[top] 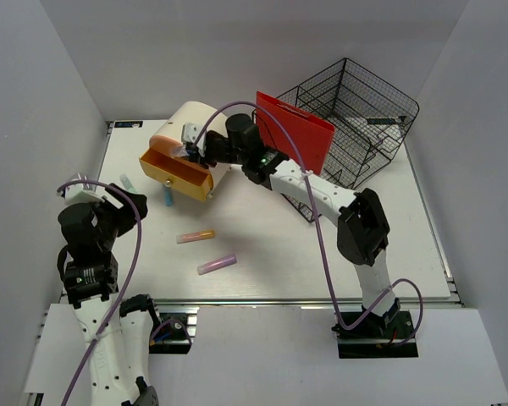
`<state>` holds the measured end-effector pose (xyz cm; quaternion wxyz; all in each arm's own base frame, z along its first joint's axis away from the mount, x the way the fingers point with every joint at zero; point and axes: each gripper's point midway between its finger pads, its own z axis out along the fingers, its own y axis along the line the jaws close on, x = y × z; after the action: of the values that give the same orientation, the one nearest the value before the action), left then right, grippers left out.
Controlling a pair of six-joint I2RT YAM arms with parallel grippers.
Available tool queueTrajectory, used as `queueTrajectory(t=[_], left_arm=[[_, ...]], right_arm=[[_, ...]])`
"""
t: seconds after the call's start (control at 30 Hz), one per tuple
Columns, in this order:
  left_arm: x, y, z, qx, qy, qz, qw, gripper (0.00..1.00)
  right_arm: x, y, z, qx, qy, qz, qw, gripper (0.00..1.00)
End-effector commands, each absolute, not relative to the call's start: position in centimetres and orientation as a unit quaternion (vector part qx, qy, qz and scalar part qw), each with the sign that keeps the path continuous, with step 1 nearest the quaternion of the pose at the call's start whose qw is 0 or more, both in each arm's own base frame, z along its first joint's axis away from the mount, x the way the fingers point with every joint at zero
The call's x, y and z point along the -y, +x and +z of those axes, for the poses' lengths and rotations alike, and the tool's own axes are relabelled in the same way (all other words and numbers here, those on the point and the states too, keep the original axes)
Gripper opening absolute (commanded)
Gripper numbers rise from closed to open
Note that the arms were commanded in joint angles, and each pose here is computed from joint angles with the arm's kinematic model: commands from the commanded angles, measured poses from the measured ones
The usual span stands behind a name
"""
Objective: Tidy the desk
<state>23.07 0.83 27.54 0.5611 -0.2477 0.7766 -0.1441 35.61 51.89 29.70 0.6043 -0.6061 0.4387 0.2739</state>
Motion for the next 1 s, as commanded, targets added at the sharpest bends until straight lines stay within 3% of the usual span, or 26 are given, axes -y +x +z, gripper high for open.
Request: queueTrajectory(t=[0.0,0.4,0.97], left_arm=[[-1.3,22.7,26.9,-0.781,-0.254,-0.129,0.556,0.86],[-0.7,22.7,26.0,-0.788,-0.244,-0.139,0.548,0.86],[-0.7,22.7,25.6,-0.791,-0.243,-0.139,0.544,0.86]], right_arm=[[-53.2,35.2,35.2,-0.343,-0.584,0.264,0.687,0.0],[-54.0,32.2,33.0,-0.263,-0.635,0.281,0.67,0.0],[-57.0,36.0,29.8,-0.297,-0.612,0.235,0.695,0.0]])
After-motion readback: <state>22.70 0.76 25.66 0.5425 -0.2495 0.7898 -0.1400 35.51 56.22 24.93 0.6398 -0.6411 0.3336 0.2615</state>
